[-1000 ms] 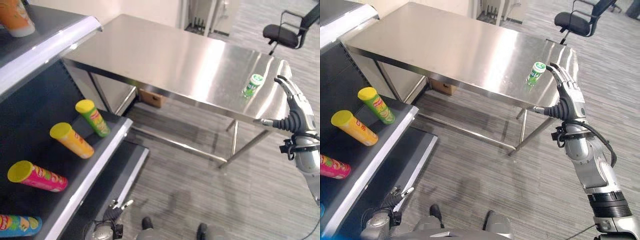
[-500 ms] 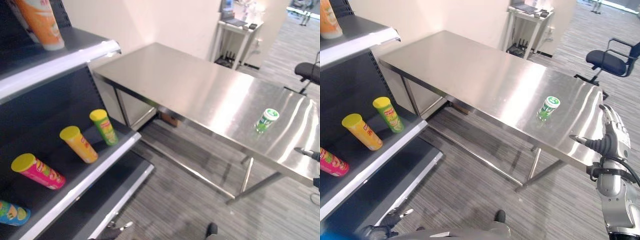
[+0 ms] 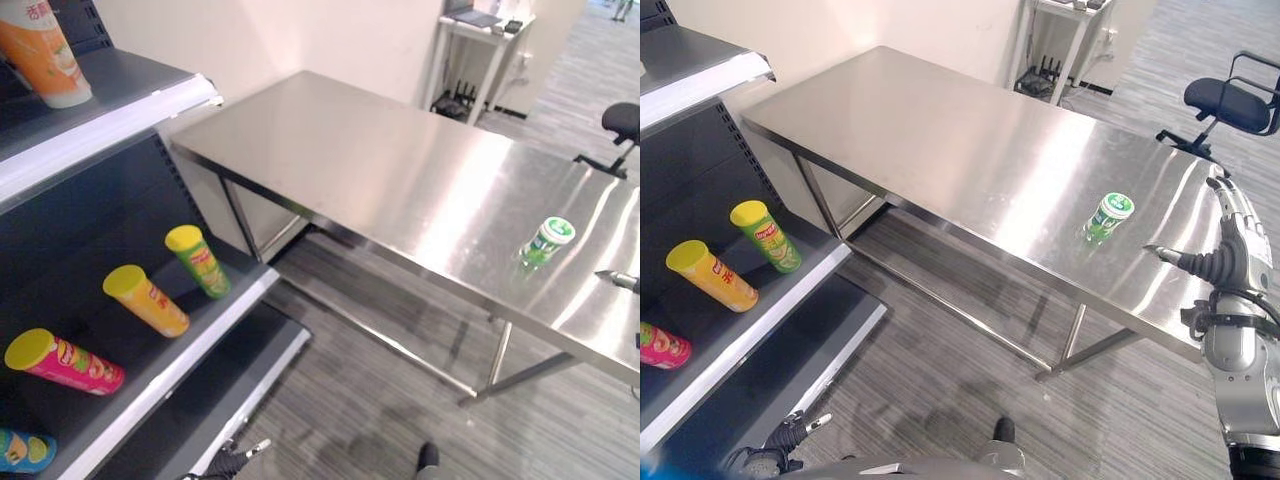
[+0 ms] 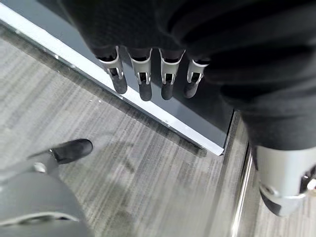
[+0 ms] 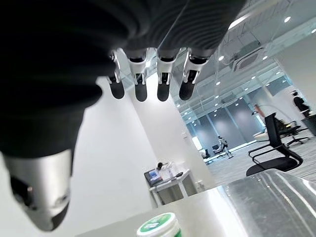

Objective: Put the goods on the table back onto the shelves and tidy them up.

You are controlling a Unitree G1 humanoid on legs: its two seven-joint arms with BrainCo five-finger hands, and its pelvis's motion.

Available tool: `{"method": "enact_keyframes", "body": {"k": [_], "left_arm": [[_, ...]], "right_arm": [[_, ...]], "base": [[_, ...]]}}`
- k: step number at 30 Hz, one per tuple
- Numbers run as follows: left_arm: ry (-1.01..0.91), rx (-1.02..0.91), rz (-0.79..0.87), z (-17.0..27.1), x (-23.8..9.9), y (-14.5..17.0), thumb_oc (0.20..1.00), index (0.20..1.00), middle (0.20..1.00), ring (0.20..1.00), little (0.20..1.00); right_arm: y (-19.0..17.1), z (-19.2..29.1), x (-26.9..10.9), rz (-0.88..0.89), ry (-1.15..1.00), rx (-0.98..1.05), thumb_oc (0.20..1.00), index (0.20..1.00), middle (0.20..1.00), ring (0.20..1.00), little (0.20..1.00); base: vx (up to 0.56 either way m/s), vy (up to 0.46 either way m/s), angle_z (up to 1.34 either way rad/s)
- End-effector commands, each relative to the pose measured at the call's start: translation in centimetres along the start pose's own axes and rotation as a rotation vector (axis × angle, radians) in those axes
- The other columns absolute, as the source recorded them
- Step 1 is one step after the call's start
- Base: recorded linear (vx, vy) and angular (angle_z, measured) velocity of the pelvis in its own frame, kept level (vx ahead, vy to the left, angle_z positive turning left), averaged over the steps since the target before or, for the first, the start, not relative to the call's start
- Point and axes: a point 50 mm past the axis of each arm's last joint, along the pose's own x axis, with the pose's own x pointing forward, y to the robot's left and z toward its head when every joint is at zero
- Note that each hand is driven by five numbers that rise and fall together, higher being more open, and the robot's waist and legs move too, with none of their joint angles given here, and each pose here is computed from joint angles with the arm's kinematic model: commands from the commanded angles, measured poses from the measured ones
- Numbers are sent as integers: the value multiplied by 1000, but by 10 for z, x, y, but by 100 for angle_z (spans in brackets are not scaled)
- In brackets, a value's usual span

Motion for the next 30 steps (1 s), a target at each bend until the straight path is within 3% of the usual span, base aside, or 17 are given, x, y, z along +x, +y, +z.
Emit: {"method": "enact_keyframes", "body": {"k": [1,11,18,30], "left_arm": [[-69,0,16,21,6,10,1000,1000,1000,1000,1000],[-117,-22,-5,33,6,6,1000,1000,1000,1000,1000],[-138,25,-45,39,7,-3,1000,1000,1000,1000,1000],[-136,36,-43,37,6,5,1000,1000,1000,1000,1000]], "right_arm": [[-29,24,21,-125,-135,39,1000,1000,1000,1000,1000],[-31,27,23,-114,-148,58,1000,1000,1000,1000,1000],[-31,19,23,-106,-115,51,1000,1000,1000,1000,1000],[7,6,33,50,-9,262,1000,1000,1000,1000,1000]], "base": [[68,-189,-6],[39,-174,-3],[30,37,7],[51,65,2]]}}
